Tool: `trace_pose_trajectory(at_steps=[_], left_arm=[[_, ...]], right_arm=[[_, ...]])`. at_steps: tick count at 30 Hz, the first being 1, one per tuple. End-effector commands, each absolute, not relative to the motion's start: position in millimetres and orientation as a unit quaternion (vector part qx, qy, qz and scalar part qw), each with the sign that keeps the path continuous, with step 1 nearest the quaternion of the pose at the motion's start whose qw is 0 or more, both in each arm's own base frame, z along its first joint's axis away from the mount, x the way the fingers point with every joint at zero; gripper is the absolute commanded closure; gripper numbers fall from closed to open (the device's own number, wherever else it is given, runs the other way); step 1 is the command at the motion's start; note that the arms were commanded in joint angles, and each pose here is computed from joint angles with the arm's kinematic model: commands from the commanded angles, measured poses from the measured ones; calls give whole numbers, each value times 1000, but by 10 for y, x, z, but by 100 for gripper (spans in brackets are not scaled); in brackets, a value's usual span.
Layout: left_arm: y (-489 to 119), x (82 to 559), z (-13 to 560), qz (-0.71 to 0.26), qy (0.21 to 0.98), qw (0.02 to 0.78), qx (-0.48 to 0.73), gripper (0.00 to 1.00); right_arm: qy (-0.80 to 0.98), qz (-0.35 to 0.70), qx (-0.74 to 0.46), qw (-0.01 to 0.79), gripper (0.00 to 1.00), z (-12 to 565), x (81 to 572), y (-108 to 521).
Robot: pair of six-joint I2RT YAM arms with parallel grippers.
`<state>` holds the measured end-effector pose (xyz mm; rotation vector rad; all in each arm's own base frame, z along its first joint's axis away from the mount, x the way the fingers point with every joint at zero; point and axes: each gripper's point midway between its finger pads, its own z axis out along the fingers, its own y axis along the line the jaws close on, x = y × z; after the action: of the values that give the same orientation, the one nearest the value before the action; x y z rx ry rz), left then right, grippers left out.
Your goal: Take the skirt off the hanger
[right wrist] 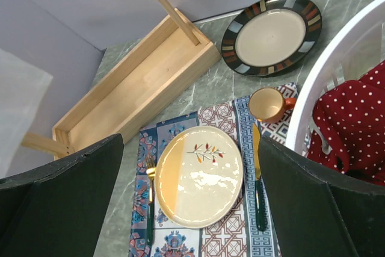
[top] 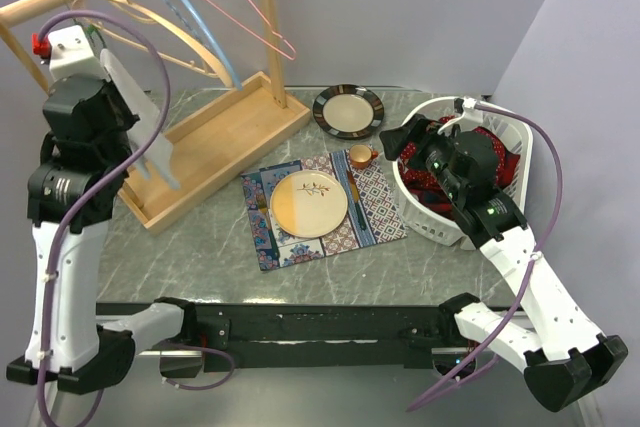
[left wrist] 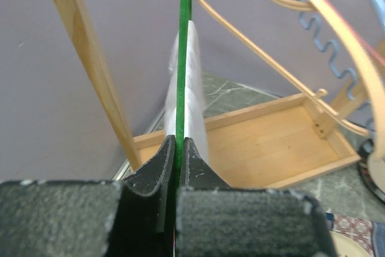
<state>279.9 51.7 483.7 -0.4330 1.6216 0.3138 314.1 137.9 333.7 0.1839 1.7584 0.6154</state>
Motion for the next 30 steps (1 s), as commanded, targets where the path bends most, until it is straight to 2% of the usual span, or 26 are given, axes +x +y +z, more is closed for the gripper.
trace_pose_trajectory(at_steps=[1,6,16,24,30], left_arm=[[407,2561,5451,71,629,755,-170,99],[287,2507,5584,43,606,782,-136,99],[276,2326,5520,24,628,764,-144,99],[235,1887,5392,-16,635,760,-141,99],[146,1606,5427,-59,630,763,-130,99]], right_arm=[[743,265,73,610,0,3553,3129,1398],[743,263,71,612,0,3593,3087,1416],[736,306,24,603,0,3706,2889,1621],[667,481,-69,565,0,4172,2154,2482],[638,540,-127,534,0,4336,1846,3288]])
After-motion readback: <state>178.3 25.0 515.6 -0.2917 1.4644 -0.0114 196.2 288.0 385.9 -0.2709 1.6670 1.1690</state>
